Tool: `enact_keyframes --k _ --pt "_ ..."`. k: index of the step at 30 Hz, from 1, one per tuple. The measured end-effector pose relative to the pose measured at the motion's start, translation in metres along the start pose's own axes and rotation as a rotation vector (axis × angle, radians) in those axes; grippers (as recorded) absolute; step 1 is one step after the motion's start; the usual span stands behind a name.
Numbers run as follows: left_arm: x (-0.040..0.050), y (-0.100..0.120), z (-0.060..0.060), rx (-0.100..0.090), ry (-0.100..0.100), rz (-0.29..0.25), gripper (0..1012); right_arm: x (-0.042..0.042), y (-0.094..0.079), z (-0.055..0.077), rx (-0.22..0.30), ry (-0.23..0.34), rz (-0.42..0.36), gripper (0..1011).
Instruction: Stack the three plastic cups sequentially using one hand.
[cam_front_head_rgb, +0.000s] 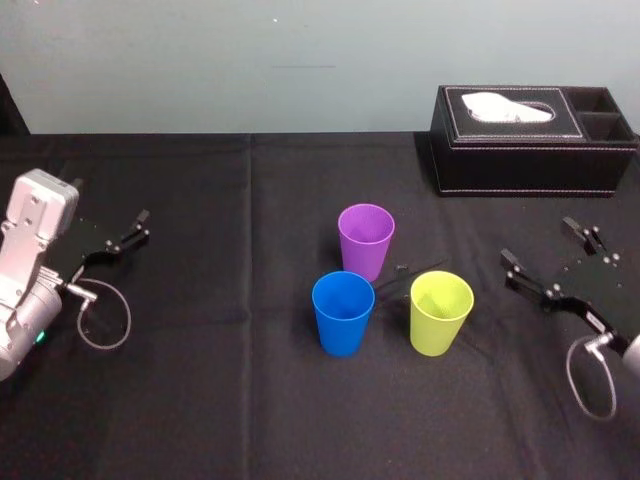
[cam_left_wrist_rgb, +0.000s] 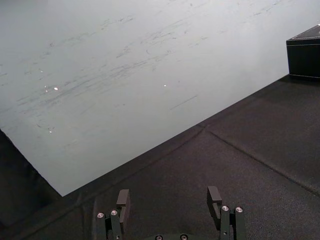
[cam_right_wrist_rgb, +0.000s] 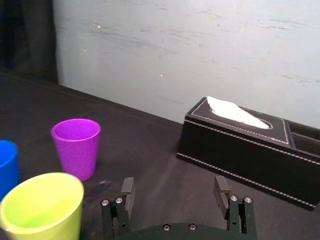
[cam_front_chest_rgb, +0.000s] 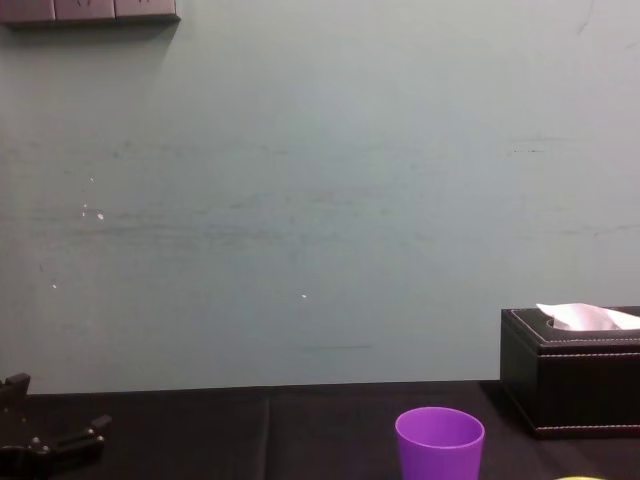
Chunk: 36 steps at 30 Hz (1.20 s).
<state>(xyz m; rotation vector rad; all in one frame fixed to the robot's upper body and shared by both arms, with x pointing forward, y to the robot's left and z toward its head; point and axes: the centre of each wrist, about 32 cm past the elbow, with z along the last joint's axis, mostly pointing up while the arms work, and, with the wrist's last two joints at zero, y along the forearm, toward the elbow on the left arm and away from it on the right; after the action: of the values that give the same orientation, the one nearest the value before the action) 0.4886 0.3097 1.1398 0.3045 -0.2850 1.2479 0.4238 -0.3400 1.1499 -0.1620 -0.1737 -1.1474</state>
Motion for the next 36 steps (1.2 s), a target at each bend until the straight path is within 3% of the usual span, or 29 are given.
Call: enact_keyframes --k 13,22,36 --pt "0.0 0.0 0.0 0.0 0.0 0.0 1011 -0.0061 -0.037 0.006 0.027 0.022 0.109 1003" --pt "0.0 0.0 0.0 0.0 0.0 0.0 1011 -0.0138 -0.052 0.001 0.016 0.032 0.173 1003" --pt "0.0 0.0 0.0 0.0 0.0 0.0 1011 -0.027 -0.052 -0.016 -0.023 0.034 0.215 1002"
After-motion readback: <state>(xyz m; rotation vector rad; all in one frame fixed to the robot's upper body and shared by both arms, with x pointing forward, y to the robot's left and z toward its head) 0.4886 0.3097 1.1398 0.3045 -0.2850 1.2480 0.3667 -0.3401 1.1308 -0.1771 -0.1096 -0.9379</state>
